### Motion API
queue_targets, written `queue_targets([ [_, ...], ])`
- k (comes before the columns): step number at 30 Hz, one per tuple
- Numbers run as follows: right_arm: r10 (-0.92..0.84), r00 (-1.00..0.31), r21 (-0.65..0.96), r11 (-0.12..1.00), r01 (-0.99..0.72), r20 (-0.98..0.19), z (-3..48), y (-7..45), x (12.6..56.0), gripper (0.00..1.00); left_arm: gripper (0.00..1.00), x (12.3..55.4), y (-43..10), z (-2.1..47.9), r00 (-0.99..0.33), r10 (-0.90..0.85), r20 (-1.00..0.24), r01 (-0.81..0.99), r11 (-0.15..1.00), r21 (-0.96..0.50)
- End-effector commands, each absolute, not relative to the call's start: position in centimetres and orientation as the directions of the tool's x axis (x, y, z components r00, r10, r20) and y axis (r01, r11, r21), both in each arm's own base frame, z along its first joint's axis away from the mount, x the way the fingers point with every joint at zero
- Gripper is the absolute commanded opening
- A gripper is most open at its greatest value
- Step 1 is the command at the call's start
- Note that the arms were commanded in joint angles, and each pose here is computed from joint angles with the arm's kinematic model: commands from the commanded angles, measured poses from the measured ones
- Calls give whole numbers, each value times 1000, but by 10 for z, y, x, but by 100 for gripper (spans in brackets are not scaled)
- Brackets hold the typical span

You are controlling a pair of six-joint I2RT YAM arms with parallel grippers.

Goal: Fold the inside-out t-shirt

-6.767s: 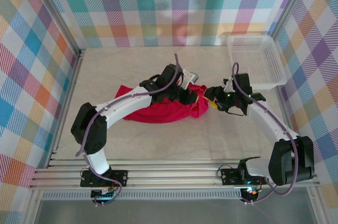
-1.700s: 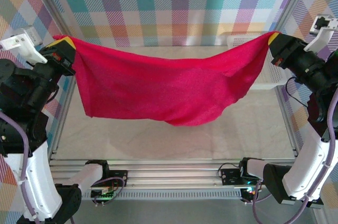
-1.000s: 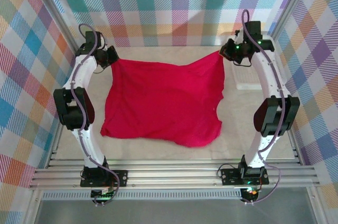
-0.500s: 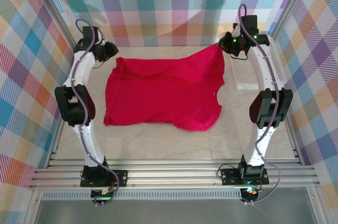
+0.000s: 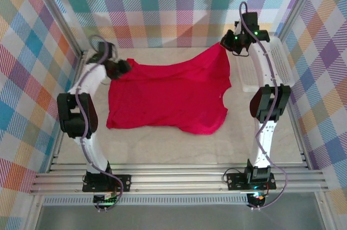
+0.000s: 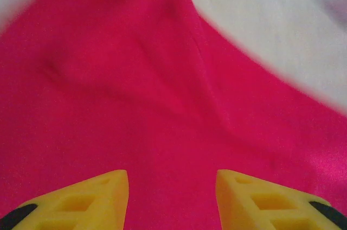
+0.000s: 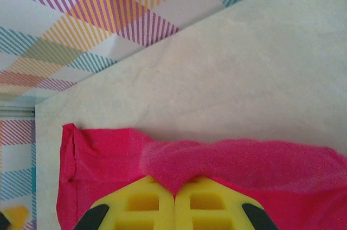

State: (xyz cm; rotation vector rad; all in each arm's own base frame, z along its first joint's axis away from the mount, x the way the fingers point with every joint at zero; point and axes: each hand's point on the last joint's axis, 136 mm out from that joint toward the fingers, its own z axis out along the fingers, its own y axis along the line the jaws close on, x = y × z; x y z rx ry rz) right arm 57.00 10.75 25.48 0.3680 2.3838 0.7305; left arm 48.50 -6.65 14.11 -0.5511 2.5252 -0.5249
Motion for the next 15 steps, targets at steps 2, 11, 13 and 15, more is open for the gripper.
queue_targets([
  [2, 404, -782, 569, 819, 78, -474, 268, 110, 570, 35, 46, 433, -109, 132, -846, -416, -335, -207, 834, -512],
  [11, 189, -908, 499, 866, -25, -373, 225, 171, 470, 63, 47, 333, -111, 105, -883, -403, -240, -233, 821, -522],
  [13, 166, -920, 503, 863, -39, -355, 209, 179, 441, 63, 47, 325, -109, 105, -883, -400, -245, -231, 825, -515],
  [15, 154, -929, 505, 862, -40, -336, 195, 184, 410, 64, 48, 318, -99, 101, -878, -402, -260, -247, 845, -475],
])
